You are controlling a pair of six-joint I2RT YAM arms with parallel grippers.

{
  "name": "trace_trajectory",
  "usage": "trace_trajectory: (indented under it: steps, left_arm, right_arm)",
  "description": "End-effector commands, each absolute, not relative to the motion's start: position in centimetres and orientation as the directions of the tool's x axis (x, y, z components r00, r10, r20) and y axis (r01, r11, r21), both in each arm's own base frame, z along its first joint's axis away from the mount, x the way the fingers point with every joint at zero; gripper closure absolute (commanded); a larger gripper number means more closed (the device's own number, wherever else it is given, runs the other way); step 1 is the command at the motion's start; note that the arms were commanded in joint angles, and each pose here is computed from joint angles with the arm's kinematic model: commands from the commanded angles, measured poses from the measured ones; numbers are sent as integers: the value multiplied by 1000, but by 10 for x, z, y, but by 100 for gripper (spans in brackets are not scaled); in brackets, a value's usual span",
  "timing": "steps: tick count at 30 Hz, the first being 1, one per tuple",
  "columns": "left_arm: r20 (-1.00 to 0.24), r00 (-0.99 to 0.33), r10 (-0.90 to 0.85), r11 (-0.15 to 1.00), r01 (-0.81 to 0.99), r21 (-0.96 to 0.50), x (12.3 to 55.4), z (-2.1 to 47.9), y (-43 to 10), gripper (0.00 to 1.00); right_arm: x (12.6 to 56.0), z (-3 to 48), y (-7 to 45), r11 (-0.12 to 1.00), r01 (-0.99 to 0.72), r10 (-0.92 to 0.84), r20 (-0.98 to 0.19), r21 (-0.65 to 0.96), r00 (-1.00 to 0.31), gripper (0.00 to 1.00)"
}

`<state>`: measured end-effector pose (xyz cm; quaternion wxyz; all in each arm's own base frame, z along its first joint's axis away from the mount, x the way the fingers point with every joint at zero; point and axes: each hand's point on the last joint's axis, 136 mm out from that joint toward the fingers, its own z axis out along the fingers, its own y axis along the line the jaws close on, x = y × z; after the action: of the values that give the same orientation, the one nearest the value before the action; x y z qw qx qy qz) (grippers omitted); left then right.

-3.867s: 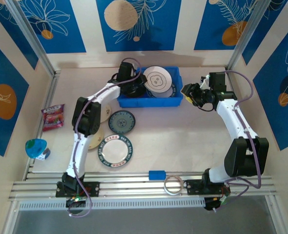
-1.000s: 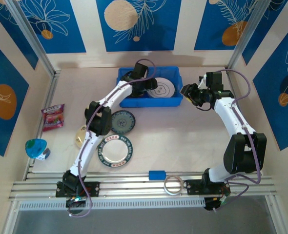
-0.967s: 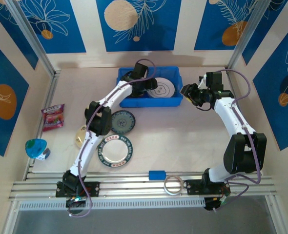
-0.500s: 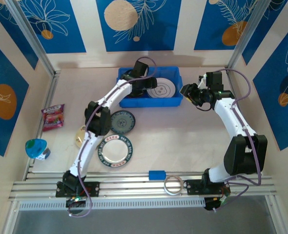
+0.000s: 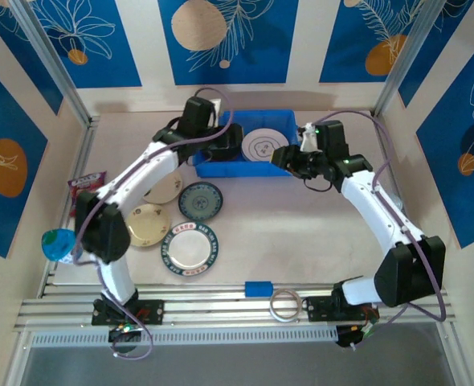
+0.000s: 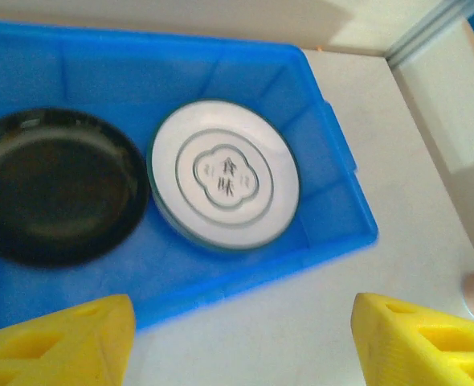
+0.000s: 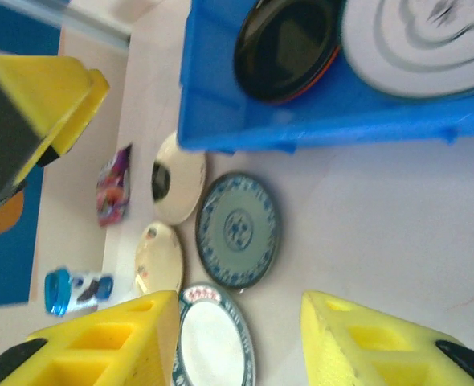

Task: Place the plates into the plastic bin on the countertop

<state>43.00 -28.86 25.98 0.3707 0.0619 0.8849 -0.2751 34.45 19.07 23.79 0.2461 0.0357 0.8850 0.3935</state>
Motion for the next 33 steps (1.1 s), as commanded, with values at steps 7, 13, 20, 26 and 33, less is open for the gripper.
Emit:
trace_trajectory:
  steps: [7, 13, 20, 26, 33]
  left_arm:
    - [-587, -801, -115, 808, 268, -524, 330, 228, -248, 29]
    - [-525, -840, -138, 808, 211, -550, 285, 199, -224, 29]
    - [-477, -866, -149, 847, 137, -513, 253, 167, -196, 30]
    - [-438, -882, -176, 841, 96, -532, 237, 147, -188, 31]
    - [-439, -880, -182, 849, 85, -522, 228, 138, -179, 31]
  right_arm:
    - [291, 200, 255, 597, -223, -28, -257, 771, -966, 64]
    - [257, 166, 282, 615, -244, -203, -148, 750, -968, 68]
    - [251, 116, 293, 712, -163, -211, -14, 683, -977, 74]
    - [257, 100, 311, 723, -126, -229, 63, 679, -971, 73]
    - [230, 78, 331, 710, -194, -385, 142, 677, -912, 61]
